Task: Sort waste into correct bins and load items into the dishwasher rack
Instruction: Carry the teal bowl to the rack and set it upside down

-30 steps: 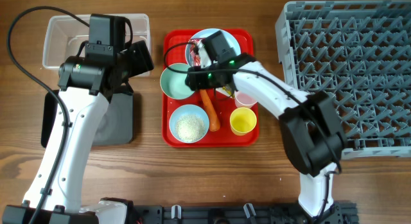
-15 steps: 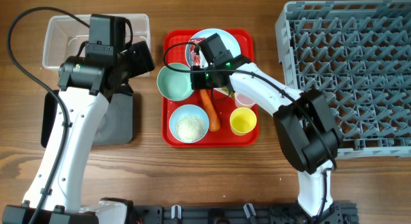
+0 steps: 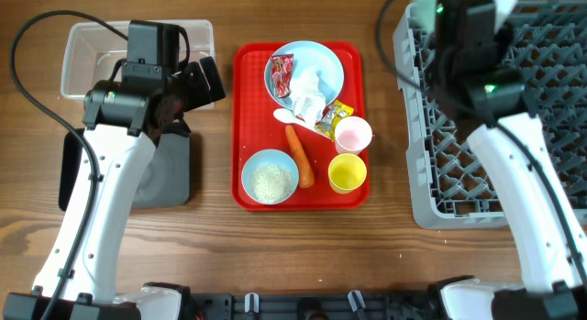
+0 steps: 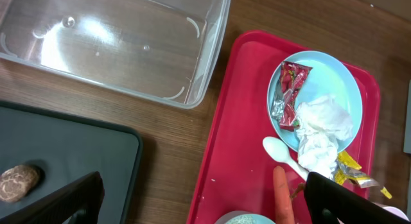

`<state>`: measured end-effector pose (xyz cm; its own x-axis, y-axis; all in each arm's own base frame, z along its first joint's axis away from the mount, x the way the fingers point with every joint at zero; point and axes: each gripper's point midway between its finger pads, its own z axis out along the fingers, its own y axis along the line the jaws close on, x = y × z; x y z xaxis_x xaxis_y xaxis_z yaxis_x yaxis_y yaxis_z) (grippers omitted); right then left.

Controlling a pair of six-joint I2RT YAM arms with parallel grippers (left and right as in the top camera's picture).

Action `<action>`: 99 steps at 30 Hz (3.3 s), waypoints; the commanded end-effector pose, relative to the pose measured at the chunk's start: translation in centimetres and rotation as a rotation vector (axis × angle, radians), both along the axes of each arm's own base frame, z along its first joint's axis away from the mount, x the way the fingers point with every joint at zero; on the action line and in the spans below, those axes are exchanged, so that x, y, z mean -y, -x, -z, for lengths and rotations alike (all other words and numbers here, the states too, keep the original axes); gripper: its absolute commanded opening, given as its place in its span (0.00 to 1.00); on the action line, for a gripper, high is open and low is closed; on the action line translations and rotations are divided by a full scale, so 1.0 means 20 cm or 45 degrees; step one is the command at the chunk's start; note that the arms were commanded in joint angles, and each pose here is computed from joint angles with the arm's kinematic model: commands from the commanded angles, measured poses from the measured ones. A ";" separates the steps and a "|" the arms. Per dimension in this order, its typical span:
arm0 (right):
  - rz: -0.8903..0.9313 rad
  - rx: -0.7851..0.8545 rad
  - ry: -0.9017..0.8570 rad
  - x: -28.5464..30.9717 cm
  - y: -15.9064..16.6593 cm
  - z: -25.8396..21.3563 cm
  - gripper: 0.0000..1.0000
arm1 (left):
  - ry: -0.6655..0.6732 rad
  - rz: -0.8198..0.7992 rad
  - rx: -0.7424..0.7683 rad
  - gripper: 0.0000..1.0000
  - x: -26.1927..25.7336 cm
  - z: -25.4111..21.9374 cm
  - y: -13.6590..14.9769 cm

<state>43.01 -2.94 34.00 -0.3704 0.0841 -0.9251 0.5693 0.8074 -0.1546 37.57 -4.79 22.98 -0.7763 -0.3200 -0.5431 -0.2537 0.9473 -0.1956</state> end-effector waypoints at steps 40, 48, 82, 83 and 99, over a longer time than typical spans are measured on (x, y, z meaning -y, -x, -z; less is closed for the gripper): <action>0.047 -0.898 1.070 0.05 -0.48 0.79 0.22 | 0.003 -0.011 -0.013 1.00 -0.01 0.02 -0.01; 0.054 -0.880 1.056 0.05 -0.48 0.79 0.68 | 0.003 -0.011 -0.013 1.00 -0.01 0.02 -0.01; -0.161 -0.381 0.690 -0.47 -0.46 0.63 1.00 | 0.003 -0.011 -0.013 1.00 -0.01 0.02 -0.01; -0.218 -0.319 0.640 -0.52 -0.45 0.54 1.00 | 0.003 -0.011 -0.013 1.00 -0.01 0.02 -0.01; -1.139 -0.163 -0.516 -0.75 0.31 -0.05 1.00 | 0.137 0.036 -0.008 1.00 0.09 0.01 -0.02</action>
